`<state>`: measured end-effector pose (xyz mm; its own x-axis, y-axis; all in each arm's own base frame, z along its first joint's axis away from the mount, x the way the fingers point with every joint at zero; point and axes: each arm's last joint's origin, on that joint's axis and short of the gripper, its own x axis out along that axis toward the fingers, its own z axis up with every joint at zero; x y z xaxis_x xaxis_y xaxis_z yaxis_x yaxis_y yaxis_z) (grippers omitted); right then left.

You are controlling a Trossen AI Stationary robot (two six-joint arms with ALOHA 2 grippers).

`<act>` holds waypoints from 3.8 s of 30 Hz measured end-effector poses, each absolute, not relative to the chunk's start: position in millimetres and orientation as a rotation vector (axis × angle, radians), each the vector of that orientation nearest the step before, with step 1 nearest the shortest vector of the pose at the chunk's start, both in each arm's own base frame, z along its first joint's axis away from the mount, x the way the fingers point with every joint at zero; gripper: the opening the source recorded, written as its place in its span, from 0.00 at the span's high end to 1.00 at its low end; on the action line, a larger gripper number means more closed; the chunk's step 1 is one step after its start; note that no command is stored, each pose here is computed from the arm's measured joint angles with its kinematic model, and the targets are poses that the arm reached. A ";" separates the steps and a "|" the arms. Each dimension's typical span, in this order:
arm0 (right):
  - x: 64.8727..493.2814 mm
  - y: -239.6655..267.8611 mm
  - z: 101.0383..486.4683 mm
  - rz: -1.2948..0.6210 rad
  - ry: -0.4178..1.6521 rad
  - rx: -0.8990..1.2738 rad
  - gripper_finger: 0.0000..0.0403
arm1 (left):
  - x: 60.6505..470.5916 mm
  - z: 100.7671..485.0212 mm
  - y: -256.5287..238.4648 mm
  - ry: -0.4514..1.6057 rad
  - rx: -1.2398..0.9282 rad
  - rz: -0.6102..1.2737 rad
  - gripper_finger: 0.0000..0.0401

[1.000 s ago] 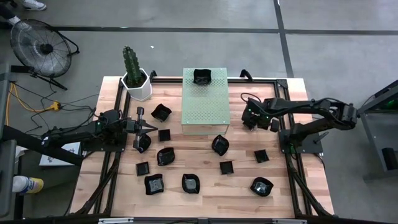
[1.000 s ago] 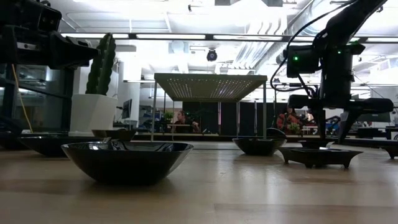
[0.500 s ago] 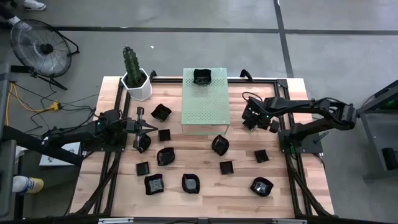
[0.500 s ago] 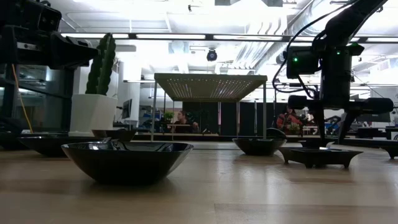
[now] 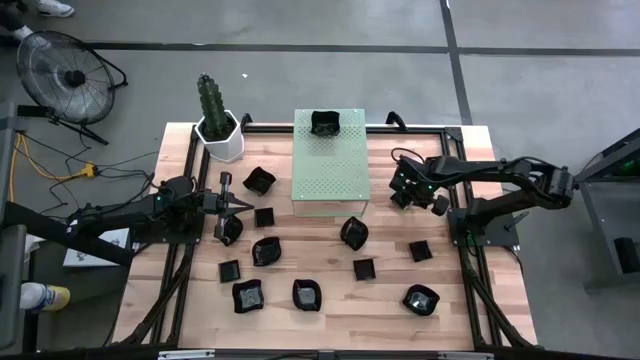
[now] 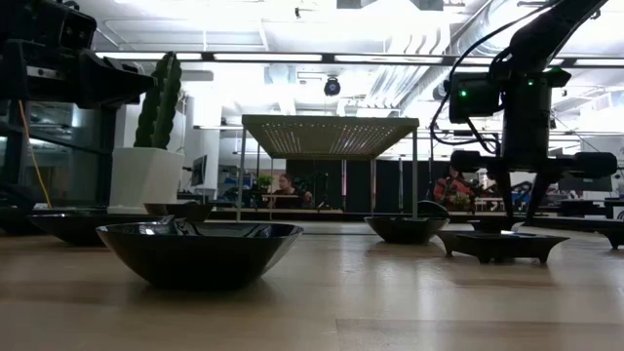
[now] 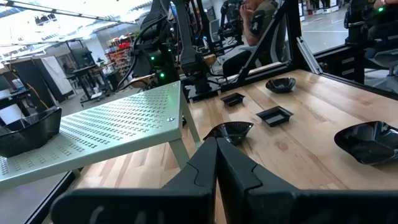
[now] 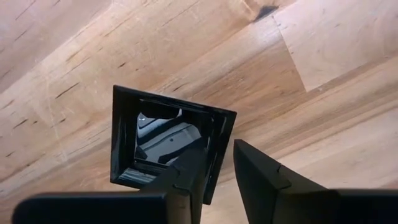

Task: Pick & Place Mini shaped plates
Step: Put the black square plate on the shelf

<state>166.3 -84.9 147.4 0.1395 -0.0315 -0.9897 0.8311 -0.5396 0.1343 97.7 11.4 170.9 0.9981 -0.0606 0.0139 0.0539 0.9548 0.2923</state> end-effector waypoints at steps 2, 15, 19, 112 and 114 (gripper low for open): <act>166.3 -84.9 147.4 -1.492 0.779 1.684 0.82 | 97.8 170.8 11.4 -0.022 0.296 -0.059 0.99; 166.2 -85.0 147.4 -1.494 0.777 1.681 0.85 | 97.7 170.9 11.4 -0.023 0.296 -0.059 0.99; 166.2 -85.0 147.4 -1.495 0.777 1.680 0.85 | 97.8 170.9 11.4 -0.023 0.296 -0.058 0.99; 140.5 -49.6 225.1 -1.015 0.507 1.521 1.00 | 97.8 170.8 11.4 -0.022 0.296 -0.058 0.99; 139.9 -50.0 236.4 -1.020 0.504 1.489 1.00 | 97.8 170.8 11.4 -0.022 0.296 -0.058 0.99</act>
<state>139.9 -50.0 236.4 0.5209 -0.2421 -0.8186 0.7973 -0.2046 0.5678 97.8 11.4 170.8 0.9981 -0.0607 0.0135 0.0541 0.9548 0.2923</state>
